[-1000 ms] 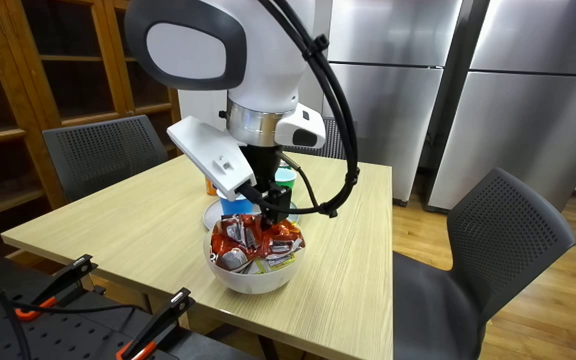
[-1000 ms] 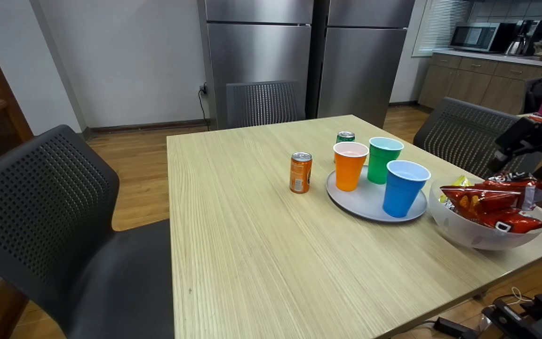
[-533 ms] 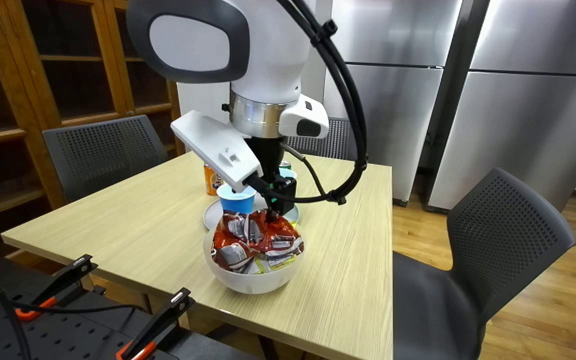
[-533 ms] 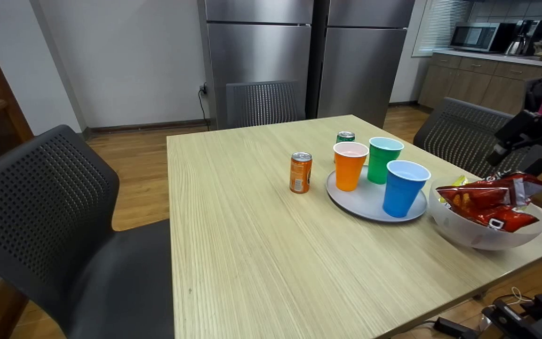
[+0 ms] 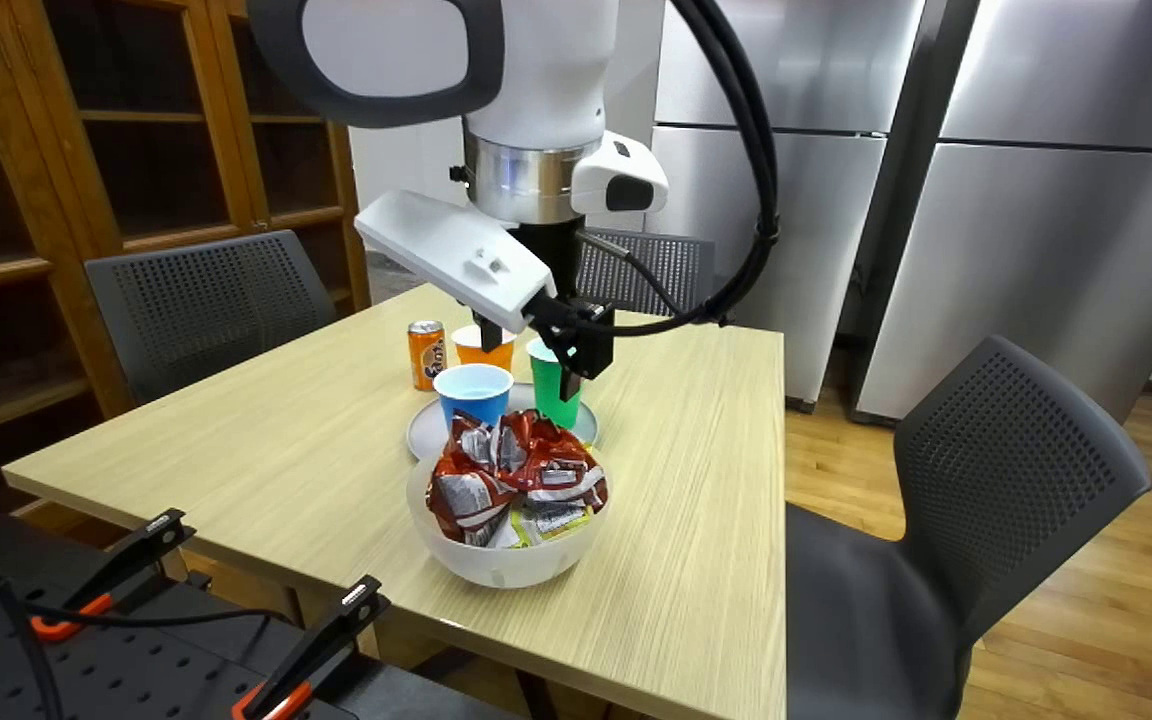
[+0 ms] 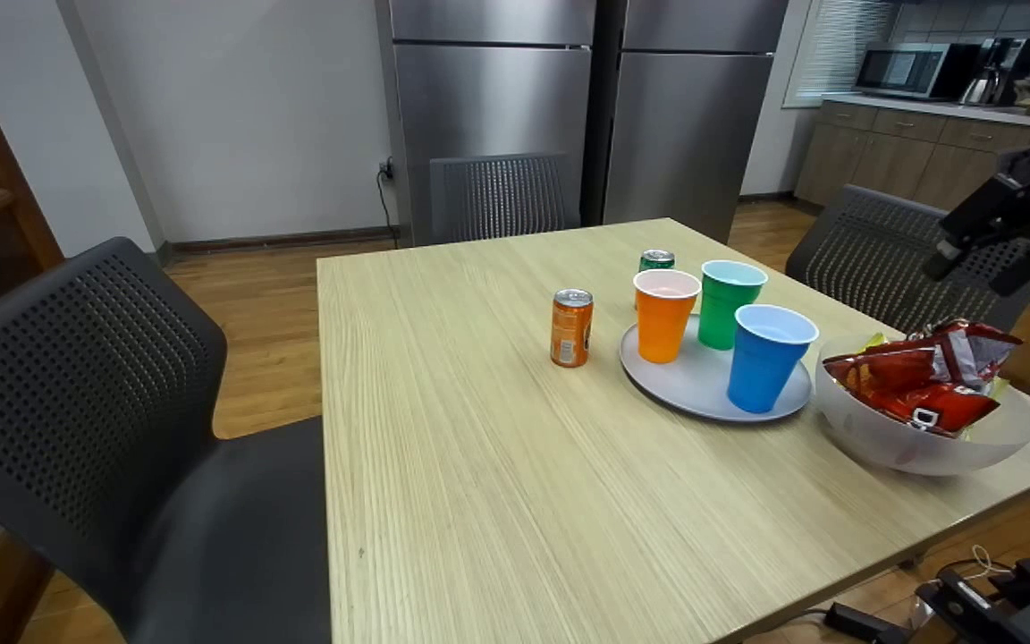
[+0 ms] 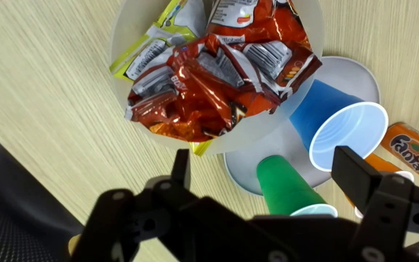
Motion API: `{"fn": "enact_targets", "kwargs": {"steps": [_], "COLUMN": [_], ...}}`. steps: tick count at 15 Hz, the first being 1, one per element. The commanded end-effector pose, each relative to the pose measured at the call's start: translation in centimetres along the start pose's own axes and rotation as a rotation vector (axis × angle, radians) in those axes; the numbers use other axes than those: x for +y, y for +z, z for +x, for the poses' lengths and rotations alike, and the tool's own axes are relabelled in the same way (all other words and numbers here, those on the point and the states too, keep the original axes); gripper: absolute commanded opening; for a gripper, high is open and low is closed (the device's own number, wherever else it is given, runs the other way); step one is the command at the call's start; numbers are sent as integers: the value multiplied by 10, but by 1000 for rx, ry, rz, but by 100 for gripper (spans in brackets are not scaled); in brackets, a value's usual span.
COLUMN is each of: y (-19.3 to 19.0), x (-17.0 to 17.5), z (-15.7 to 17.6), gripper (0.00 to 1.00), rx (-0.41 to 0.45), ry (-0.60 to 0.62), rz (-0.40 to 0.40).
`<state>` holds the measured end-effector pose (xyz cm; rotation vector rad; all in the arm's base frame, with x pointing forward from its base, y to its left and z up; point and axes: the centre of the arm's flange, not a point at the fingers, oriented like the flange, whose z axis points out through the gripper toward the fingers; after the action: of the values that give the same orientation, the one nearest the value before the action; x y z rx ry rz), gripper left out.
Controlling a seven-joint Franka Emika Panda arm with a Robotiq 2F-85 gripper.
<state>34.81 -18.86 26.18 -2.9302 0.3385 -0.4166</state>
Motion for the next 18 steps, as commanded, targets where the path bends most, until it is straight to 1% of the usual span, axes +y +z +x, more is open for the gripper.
{"fn": "enact_targets", "kwargs": {"steps": [1,5,6,9,18], "y": [-29,-39,-15,-19,-19], "x": [-21,-38,-20,-28,-27], "z": [-1,9,17,20,20], "gripper": [100,100,100,100,100], "rx": [51,75,48,58,59], "ry": [-35,-125,-102,-129,-129], "rz": [-26,-42,-32,-33,-34]}}
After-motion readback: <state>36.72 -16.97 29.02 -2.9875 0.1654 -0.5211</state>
